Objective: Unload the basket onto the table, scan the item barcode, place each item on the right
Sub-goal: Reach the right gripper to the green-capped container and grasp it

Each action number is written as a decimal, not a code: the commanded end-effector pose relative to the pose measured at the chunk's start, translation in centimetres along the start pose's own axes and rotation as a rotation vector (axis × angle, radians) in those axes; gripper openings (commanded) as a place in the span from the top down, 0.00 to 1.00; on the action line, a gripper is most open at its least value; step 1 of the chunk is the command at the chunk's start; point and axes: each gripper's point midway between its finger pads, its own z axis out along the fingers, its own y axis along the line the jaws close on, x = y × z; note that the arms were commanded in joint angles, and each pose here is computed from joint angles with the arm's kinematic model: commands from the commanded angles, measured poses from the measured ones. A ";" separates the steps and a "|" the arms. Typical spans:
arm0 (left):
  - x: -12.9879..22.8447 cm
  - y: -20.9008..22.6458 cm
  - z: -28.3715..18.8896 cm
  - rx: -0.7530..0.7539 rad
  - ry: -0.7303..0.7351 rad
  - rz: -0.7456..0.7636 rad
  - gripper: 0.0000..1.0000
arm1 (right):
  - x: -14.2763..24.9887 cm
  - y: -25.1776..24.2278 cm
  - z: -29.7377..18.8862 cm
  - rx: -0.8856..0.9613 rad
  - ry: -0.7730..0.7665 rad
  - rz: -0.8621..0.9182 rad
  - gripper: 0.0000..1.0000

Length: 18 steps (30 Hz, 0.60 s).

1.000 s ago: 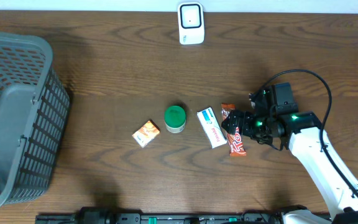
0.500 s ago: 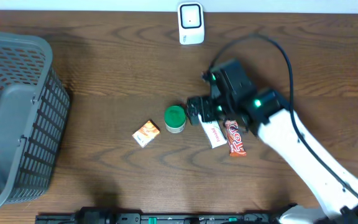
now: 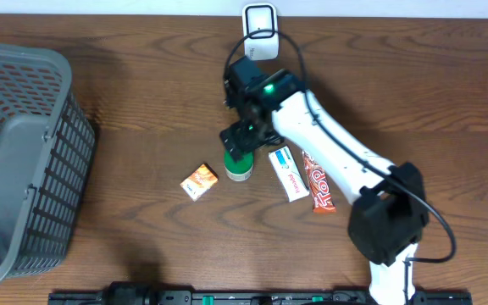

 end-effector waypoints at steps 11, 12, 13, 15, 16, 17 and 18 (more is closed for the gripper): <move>0.4 -0.3 0.1 0.007 0.005 0.004 0.07 | -0.5 1.0 4.9 0.126 0.031 -0.023 0.01; 0.4 -0.2 0.1 0.007 0.005 0.004 0.07 | -0.4 0.9 5.4 0.128 0.039 -0.023 0.01; 0.4 -0.3 0.1 0.007 0.005 0.004 0.07 | -0.3 0.9 5.8 0.129 0.046 -0.023 0.01; 0.4 -0.3 0.1 0.007 0.005 0.004 0.07 | -0.3 0.9 6.3 0.131 0.051 -0.023 0.01; 0.4 -0.2 0.1 0.007 0.005 0.004 0.07 | -0.3 0.8 6.6 0.132 0.054 -0.023 0.01; 0.4 -0.2 0.1 0.007 0.005 0.004 0.07 | -0.2 0.8 7.1 0.133 0.063 -0.022 0.01; 0.4 -0.2 0.1 0.007 0.005 0.004 0.07 | -0.1 0.7 7.5 0.135 0.072 -0.022 0.01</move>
